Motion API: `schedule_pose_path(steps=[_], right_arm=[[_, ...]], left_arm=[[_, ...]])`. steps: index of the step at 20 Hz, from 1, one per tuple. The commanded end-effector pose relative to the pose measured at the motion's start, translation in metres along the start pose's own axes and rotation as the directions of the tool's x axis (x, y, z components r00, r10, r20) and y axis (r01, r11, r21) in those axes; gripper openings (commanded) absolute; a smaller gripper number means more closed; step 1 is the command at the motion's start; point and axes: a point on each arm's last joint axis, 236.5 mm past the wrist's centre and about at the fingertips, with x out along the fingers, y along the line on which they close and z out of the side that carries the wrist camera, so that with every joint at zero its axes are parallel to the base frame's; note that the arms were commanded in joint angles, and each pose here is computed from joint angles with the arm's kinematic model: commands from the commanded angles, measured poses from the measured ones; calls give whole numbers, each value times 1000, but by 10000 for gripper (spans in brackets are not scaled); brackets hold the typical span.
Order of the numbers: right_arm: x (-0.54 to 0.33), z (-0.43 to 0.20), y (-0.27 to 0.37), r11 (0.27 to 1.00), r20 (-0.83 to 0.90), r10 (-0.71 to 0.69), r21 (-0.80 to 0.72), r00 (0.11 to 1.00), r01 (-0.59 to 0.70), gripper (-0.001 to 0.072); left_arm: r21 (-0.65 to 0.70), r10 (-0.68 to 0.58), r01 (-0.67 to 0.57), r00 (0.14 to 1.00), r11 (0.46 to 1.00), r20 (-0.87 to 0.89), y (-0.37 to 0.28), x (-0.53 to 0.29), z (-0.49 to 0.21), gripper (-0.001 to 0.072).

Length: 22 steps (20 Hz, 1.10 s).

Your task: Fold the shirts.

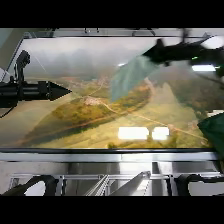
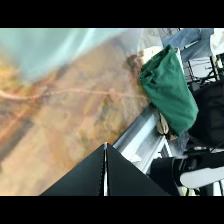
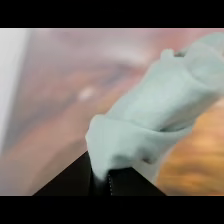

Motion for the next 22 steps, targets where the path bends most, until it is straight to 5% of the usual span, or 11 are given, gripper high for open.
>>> schedule_pose_path(steps=[1,4,7,11,15,22], right_arm=[[-200,49,-116,810,215,-577,275,788,519,16],[-325,-11,-190,544,36,-789,504,613,671,17],[-419,-114,-236,157,-310,-847,632,433,759,16],[-474,-202,-256,-82,-489,-808,645,328,759,17],[-490,-261,-288,-178,-588,-749,622,305,762,18],[-485,-273,-314,-152,-593,-745,596,305,789,34]], left_arm=[[1,-11,11,1000,1000,-13,-3,0,-3,11],[2,-10,10,1000,1000,-12,-3,0,-3,11],[9,-13,13,1000,1000,-21,-5,5,-4,11],[40,-19,21,999,999,-50,-15,24,-9,11],[81,-31,39,996,996,-88,-28,46,-17,10],[115,-28,40,994,993,-101,-38,69,-22,11]])
